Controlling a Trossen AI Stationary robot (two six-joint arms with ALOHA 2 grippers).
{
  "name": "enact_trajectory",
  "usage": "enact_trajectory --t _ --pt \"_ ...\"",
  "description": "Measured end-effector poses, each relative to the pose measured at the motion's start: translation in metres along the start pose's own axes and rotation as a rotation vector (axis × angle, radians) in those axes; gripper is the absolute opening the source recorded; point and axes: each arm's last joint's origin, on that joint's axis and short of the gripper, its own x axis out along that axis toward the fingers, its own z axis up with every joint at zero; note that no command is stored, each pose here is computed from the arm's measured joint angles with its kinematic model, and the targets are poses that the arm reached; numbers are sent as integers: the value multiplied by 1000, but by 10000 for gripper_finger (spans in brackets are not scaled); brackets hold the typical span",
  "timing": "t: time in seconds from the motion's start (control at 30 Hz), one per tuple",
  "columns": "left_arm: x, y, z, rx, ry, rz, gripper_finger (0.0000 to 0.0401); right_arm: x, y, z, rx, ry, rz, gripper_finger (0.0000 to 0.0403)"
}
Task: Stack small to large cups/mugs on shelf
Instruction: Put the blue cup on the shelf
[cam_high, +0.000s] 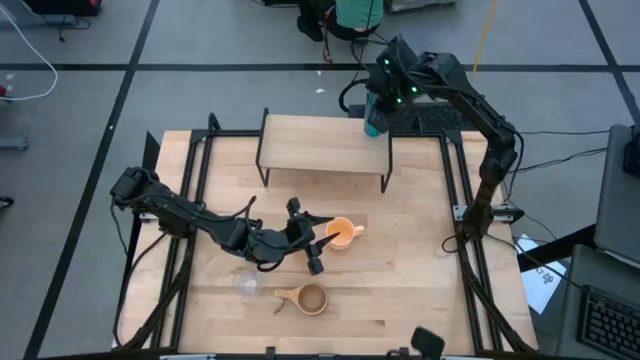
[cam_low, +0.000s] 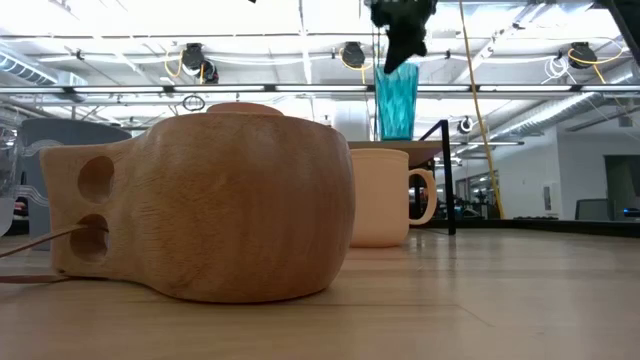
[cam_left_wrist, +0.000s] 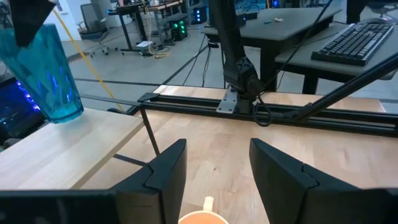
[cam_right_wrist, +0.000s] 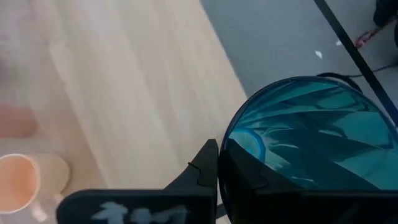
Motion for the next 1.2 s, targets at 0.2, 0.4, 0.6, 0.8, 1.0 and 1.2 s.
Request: enact_trajectory --t 0.2,0.4,0.6,0.8,1.0,1.2 --pt "0 0 0 0 0 -1 168 7 -15 -1 18 18 -7 3" --pt "0 0 0 12 0 -1 170 5 -20 -2 22 3 41 3" --pt "0 0 0 18 0 -1 170 5 -21 -1 15 -20 40 3" --pt "0 0 0 18 1 -2 170 5 -22 0 15 -25 39 4" --pt "0 0 0 18 1 -2 170 5 -22 0 21 -25 39 4" --pt "0 0 0 18 1 -3 170 8 -21 0 21 -22 42 4"
